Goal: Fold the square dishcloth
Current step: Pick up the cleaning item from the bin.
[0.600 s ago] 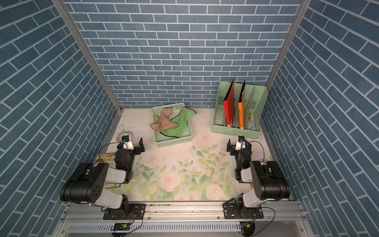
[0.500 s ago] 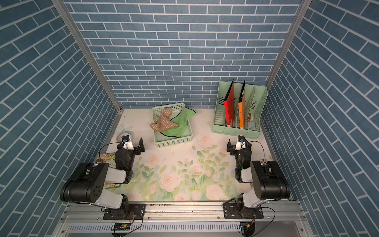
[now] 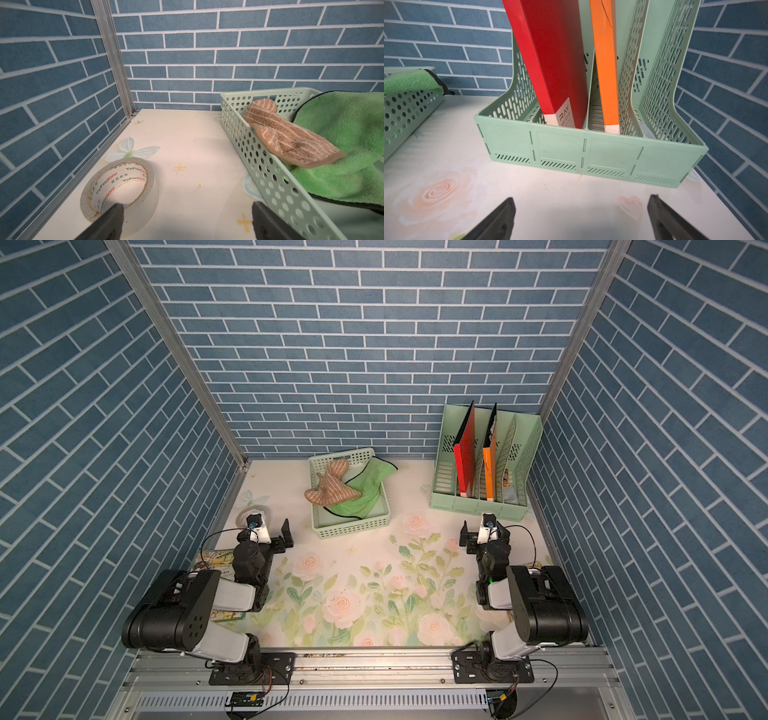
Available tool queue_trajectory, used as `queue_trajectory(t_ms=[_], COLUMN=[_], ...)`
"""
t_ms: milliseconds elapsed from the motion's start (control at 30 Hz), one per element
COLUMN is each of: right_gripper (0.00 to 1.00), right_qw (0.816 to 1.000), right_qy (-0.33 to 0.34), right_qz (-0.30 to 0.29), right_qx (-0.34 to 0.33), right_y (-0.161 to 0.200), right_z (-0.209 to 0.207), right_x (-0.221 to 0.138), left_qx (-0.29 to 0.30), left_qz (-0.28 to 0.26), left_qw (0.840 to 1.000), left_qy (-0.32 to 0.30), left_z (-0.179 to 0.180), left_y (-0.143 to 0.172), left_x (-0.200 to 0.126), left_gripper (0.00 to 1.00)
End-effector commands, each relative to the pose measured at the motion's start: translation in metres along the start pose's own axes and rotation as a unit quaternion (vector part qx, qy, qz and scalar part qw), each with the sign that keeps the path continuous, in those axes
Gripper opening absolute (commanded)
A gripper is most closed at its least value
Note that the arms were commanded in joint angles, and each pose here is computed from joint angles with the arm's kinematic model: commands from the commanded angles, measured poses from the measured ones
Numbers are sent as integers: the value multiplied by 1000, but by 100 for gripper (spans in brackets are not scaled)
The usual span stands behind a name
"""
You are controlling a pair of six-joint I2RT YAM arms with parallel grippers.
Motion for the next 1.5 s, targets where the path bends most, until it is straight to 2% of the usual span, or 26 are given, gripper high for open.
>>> queue_trajectory(t_ms=[0, 167, 233, 300, 333, 433, 500, 567, 667, 733, 800, 833, 867, 900, 967, 1000, 1067, 1133, 1267, 1467], right_gripper=[100, 100, 100, 100, 100, 100, 100, 100, 100, 100, 100, 100, 100, 100, 100, 100, 100, 100, 100, 98], right_qw=[1000, 1000, 996, 996, 996, 994, 994, 993, 985, 971, 946, 936, 933, 942, 969, 977, 982, 984, 984, 981], right_qy=[4, 14, 76, 80, 79, 107, 102, 67, -27, -113, -162, -217, -233, -208, -156, -146, -138, -130, -118, -131], right_qz=[-18, -19, -34, -32, -34, -17, -26, -27, -23, 0, 18, 23, 38, 63, 90, 91, 102, 112, 130, 140], right_qx=[-14, -7, 21, 17, 12, 5, 36, 89, 170, 210, 282, 278, 273, 255, 168, 129, 82, 53, 10, 2], right_y=[-9, -9, -12, -17, -19, -32, -60, -83, -105, -119, -126, -130, -127, -122, -115, -112, -103, -93, -71, -54], right_z=[-1, -5, -25, -25, -23, -23, -18, -4, 25, 51, 65, 81, 92, 96, 124, 140, 163, 177, 191, 199], right_x=[3, 2, -5, -2, -3, -2, -3, -9, -20, -30, -37, -44, -43, -36, -30, -33, -37, -38, -37, -41], left_qx=[1, 4, 18, 21, 28, 64, 83, 107, 133, 146, 169, 187, 210, 237, 282, 302, 337, 366, 386, 419], left_qz=[-16, -20, -20, 14, -15, 24, 55, 85, 114, 130, 139, 144, 151, 163, 188, 195, 219, 231, 233, 243], left_qw=[1000, 1000, 999, 998, 998, 993, 984, 964, 937, 923, 910, 905, 898, 890, 870, 859, 836, 822, 816, 811], left_qy=[-4, 8, 37, 50, 50, 95, 151, 228, 301, 331, 353, 355, 355, 355, 359, 364, 373, 371, 361, 329], left_z=[0, -3, -12, -13, -9, -16, -29, -49, -69, -82, -99, -108, -118, -128, -148, -157, -173, -184, -195, -191], left_y=[-9, -10, -14, -20, -55, -81, -90, -94, -97, -99, -101, -102, -99, -93, -81, -78, -62, -52, -49, -42], left_x=[3, 3, 4, 14, 17, 25, 30, 31, 37, 42, 44, 46, 49, 52, 55, 56, 57, 60, 68, 83], left_gripper=[100, 100, 100, 100, 100, 100, 100, 100, 100, 100, 100, 100, 100, 100, 100, 100, 100, 100, 96, 81])
Point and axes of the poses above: each gripper's point midway between its finger pads, its own x axis out along the fingers, its own z axis along the line the jaws close on, y = z × x, the point moved 2 cm from there along -x, back along the fingers, and after that the axes turned 11 degrees about x, right-handed, at the moved point
